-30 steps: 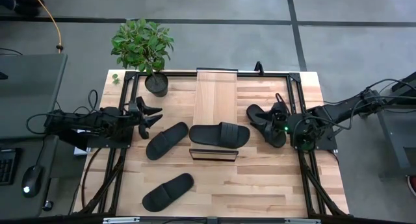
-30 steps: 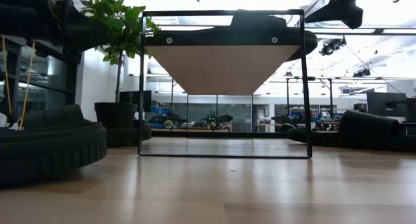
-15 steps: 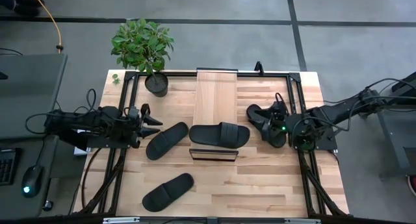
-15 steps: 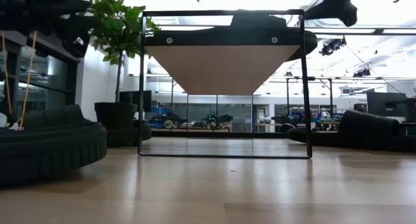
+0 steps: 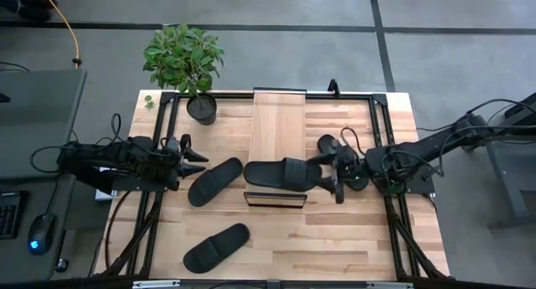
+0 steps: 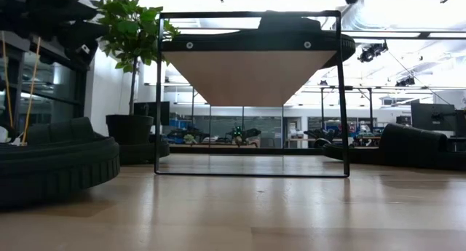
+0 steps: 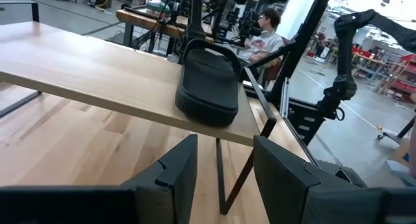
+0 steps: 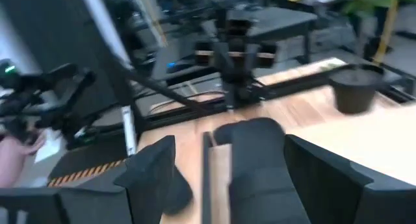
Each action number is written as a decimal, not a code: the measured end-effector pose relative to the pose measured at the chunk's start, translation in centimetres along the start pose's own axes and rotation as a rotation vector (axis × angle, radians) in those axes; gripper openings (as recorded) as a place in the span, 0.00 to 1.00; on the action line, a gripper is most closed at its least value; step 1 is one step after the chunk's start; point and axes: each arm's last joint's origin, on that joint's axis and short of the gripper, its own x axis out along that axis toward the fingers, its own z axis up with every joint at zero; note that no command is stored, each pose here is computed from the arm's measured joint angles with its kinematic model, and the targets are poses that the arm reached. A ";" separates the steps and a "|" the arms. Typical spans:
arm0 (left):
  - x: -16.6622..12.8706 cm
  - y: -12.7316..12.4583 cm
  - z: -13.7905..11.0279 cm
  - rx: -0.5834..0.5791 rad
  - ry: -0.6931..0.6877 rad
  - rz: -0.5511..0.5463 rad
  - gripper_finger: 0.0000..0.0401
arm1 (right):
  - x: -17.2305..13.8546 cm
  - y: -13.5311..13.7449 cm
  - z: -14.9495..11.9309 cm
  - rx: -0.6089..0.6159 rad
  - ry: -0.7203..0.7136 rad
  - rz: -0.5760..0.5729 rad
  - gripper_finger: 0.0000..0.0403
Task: Pick and place slides into the shelf
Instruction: Put the black slide on the shelf
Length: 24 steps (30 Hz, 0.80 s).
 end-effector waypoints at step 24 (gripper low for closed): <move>0.0 0.4 -0.2 -0.012 -0.005 0.120 0.33 | -2.0 -2.2 -2.8 -0.238 0.293 -0.316 0.69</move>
